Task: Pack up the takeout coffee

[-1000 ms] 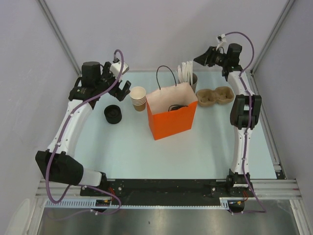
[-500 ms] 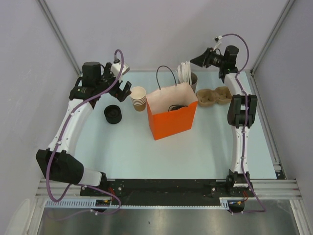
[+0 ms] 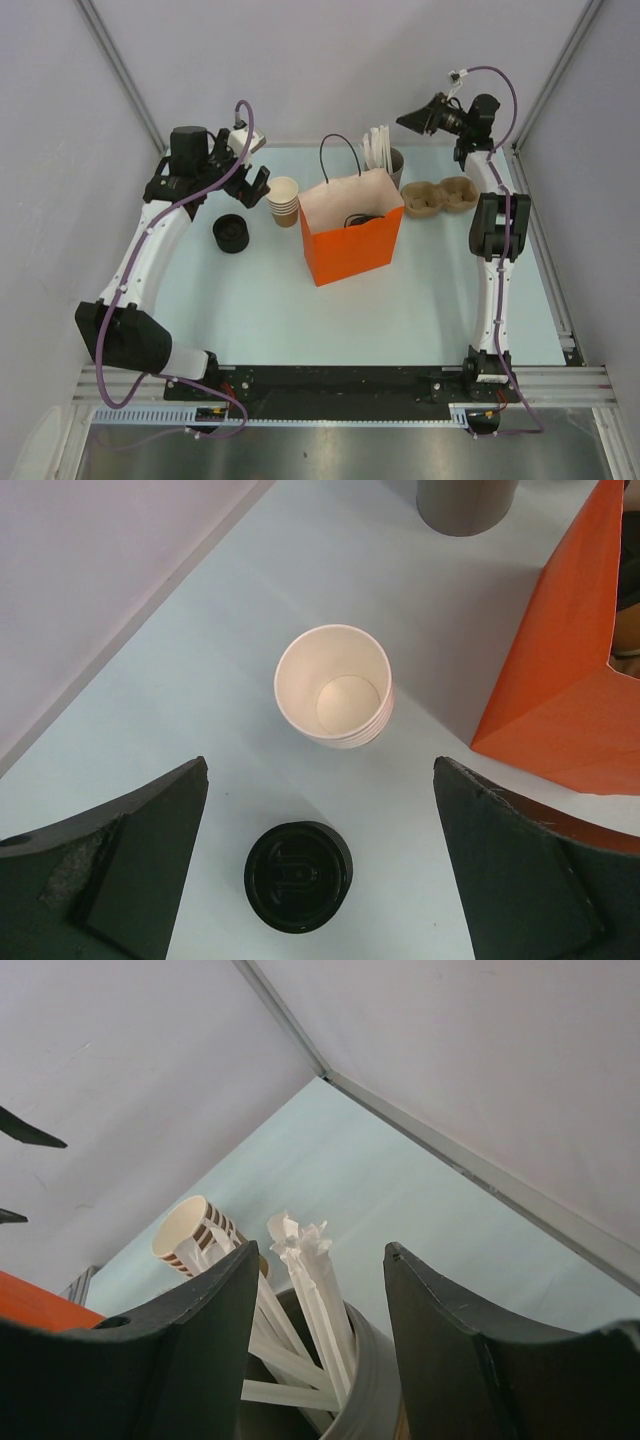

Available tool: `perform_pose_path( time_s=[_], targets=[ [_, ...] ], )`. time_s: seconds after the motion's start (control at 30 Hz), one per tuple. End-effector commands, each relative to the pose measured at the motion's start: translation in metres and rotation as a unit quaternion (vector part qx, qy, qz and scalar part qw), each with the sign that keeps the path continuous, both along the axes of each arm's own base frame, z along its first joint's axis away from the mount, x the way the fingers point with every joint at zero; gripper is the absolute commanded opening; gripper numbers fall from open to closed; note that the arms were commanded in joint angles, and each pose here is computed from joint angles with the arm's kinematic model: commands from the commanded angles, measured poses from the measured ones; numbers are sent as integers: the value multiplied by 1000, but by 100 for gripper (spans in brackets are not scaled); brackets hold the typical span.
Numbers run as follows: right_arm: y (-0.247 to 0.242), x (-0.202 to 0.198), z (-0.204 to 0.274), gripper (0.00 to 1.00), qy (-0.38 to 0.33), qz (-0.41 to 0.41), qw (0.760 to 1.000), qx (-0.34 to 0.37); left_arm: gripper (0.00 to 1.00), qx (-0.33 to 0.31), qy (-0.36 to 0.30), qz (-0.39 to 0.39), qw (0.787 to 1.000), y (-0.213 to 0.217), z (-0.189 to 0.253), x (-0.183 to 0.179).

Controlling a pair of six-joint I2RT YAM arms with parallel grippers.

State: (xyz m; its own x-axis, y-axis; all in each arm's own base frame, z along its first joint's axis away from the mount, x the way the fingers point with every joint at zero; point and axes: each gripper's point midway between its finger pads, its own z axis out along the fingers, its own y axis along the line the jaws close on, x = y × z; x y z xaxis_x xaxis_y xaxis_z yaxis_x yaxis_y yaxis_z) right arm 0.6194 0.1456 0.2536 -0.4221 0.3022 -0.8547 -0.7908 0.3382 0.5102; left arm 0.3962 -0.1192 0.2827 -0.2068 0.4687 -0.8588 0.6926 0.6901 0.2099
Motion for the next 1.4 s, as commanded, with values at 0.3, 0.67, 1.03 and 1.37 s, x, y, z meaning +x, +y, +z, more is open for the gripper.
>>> perform_pose_path(
  time_s=[0.3,0.67,1.03,1.37],
  targets=[
    [37,-5,-23,55,-11,28,999,-42,99,-19,-21,-10,1000,-4,17,1],
    [40,-3,-32,41,-8,24,998,-55,100,-22,-17,-9,1000,-4,14,0],
    [29,-10,-19,44,-9,29,999,-43,99,-28,-9,-13,999,-7,10,3],
    [31,-16,-22,38,0,42,998,-37,99,-30,-8,-12,999,-7,10,2]
  ],
)
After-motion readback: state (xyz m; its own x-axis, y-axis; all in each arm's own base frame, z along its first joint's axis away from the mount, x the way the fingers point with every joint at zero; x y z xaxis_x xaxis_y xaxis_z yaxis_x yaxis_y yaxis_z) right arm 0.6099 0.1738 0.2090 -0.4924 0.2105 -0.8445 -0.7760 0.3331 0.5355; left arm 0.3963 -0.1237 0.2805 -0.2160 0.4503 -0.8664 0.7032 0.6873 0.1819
